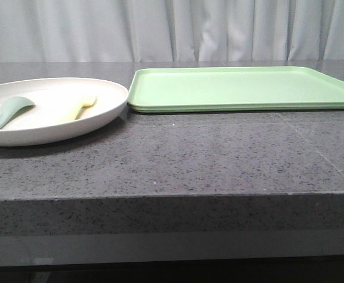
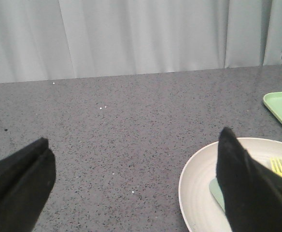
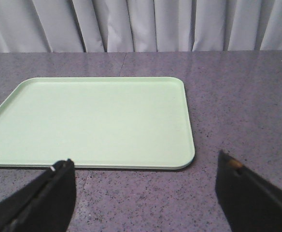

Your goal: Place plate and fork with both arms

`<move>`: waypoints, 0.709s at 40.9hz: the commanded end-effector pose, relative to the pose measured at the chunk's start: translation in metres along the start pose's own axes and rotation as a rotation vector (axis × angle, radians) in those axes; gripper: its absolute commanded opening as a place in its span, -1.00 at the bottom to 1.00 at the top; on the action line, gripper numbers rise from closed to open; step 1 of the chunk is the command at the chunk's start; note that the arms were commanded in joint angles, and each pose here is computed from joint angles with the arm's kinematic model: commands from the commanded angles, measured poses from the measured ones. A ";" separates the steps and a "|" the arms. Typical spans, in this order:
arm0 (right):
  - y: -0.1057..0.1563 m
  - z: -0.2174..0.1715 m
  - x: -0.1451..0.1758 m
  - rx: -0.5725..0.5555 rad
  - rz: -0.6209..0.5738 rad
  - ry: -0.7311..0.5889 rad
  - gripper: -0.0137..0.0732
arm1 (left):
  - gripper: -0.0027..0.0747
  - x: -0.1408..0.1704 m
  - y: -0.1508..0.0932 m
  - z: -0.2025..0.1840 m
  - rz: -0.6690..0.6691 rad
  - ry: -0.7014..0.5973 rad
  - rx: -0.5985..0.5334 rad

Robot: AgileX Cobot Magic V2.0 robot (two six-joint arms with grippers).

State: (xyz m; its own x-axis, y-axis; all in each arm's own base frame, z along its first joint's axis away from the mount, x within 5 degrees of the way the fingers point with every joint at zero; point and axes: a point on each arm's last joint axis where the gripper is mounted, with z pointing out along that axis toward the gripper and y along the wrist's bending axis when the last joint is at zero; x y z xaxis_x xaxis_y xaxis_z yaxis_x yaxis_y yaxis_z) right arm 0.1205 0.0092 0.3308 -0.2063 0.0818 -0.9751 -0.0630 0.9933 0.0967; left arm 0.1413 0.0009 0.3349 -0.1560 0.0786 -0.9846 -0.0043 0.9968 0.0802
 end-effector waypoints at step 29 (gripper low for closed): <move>0.001 -0.002 -0.019 -0.002 -0.004 -0.111 0.74 | 0.75 -0.013 -0.006 0.132 -0.162 0.660 0.021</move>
State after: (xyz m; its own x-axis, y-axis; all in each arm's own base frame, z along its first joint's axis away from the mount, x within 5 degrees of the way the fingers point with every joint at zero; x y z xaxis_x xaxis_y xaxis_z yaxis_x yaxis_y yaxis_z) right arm 0.1205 0.0092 0.3308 -0.2063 0.0818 -0.9751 -0.0630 0.9933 0.0967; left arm 0.2641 -0.0026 0.3118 -0.7627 -0.0845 -0.6412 -0.0639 0.9964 -0.0553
